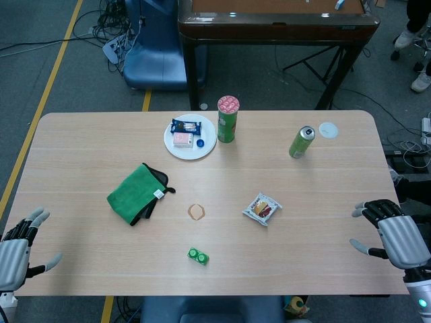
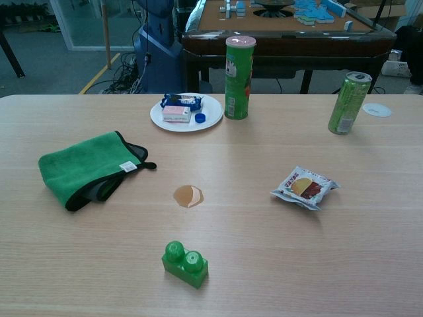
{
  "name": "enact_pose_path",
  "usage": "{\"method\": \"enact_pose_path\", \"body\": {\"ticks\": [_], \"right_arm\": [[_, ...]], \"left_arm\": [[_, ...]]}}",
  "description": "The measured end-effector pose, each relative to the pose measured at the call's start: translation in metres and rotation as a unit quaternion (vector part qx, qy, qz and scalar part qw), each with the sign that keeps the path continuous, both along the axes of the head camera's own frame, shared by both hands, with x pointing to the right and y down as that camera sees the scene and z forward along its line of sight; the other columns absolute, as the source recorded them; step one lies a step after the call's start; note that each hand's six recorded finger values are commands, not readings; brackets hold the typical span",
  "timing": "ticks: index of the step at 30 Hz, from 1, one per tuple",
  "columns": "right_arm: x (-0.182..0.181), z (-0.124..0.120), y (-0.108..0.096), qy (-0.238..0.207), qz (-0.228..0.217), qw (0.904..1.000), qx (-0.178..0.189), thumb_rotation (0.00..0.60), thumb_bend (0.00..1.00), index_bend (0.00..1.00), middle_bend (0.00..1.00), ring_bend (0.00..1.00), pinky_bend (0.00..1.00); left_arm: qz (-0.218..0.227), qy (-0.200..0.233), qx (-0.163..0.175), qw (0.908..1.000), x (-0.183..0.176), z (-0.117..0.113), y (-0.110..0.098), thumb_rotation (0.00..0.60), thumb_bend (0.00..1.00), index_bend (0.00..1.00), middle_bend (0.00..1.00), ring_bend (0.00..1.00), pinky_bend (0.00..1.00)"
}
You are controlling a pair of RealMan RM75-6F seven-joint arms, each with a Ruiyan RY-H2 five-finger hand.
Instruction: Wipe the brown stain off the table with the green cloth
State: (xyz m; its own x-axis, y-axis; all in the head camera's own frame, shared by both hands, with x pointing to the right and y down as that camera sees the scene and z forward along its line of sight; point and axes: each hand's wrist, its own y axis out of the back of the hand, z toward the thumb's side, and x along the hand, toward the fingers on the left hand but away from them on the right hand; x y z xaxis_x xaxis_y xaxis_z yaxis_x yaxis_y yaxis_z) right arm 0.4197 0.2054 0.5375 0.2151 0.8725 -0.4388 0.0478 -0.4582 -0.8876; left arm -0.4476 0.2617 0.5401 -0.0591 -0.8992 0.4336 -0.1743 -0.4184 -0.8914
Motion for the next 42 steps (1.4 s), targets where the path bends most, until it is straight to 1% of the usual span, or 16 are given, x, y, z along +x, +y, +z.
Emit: {"method": "enact_pose_path", "body": {"ticks": [5,9,15,18,20,23,28,31,34,36,40,42], "right_arm": [[0.000,0.000,-0.001,0.002,-0.002,1.0000,0.000,0.600,0.21,0.39,0.34,0.26,0.21],[0.000,-0.006,-0.004,0.004,-0.003,0.9999,0.011,0.600,0.21,0.39,0.34,0.26,0.21],[-0.002,-0.018,-0.012,0.010,-0.008,0.9994,0.032,0.600,0.21,0.39,0.34,0.26,0.21],[-0.004,-0.023,-0.016,0.015,-0.011,0.9990,0.040,0.600,0.21,0.39,0.34,0.26,0.21],[-0.005,-0.026,-0.017,0.017,-0.013,0.9988,0.043,0.600,0.21,0.39,0.34,0.26,0.21],[-0.007,-0.029,-0.018,0.022,-0.015,0.9986,0.046,0.600,0.21,0.39,0.34,0.26,0.21],[-0.009,-0.033,-0.017,0.027,-0.015,0.9985,0.045,0.600,0.21,0.39,0.34,0.26,0.21],[-0.008,-0.034,-0.014,0.031,-0.013,0.9985,0.044,0.600,0.21,0.39,0.34,0.26,0.21],[-0.006,-0.035,-0.012,0.033,-0.010,0.9985,0.043,0.600,0.21,0.39,0.34,0.26,0.21],[-0.005,-0.035,-0.011,0.034,-0.008,0.9985,0.043,0.600,0.21,0.39,0.34,0.26,0.21],[-0.003,-0.035,-0.010,0.035,-0.005,0.9986,0.041,0.600,0.21,0.39,0.34,0.26,0.21],[-0.002,-0.034,-0.009,0.035,-0.003,0.9986,0.039,0.600,0.21,0.39,0.34,0.26,0.21]], "left_arm": [[0.008,0.002,-0.001,1.0000,0.001,0.001,-0.001,0.600,0.14,0.14,0.12,0.15,0.23],[0.020,0.009,-0.002,0.9998,0.003,0.003,-0.007,0.600,0.14,0.15,0.12,0.15,0.23],[0.054,0.035,-0.011,0.9979,0.010,0.012,-0.026,0.600,0.14,0.15,0.12,0.15,0.23],[0.081,0.052,-0.023,0.9951,0.018,0.021,-0.039,0.600,0.14,0.15,0.12,0.15,0.23],[0.102,0.066,-0.038,0.9919,0.024,0.030,-0.049,0.600,0.14,0.15,0.12,0.15,0.23],[0.138,0.076,-0.065,0.9853,0.034,0.046,-0.065,0.600,0.14,0.14,0.12,0.15,0.23],[0.204,0.066,-0.103,0.9713,0.055,0.076,-0.096,0.600,0.14,0.14,0.12,0.15,0.22],[0.230,0.058,-0.117,0.9644,0.069,0.092,-0.111,0.600,0.14,0.12,0.09,0.13,0.21],[0.248,0.047,-0.131,0.9587,0.080,0.106,-0.120,0.600,0.14,0.07,0.03,0.07,0.19],[0.257,0.038,-0.141,0.9553,0.085,0.115,-0.125,0.600,0.14,0.04,0.00,0.04,0.18],[0.275,0.011,-0.158,0.9482,0.097,0.139,-0.137,0.600,0.14,0.01,0.00,0.02,0.17],[0.280,-0.001,-0.162,0.9461,0.101,0.149,-0.142,0.600,0.14,0.01,0.00,0.02,0.17]]}}
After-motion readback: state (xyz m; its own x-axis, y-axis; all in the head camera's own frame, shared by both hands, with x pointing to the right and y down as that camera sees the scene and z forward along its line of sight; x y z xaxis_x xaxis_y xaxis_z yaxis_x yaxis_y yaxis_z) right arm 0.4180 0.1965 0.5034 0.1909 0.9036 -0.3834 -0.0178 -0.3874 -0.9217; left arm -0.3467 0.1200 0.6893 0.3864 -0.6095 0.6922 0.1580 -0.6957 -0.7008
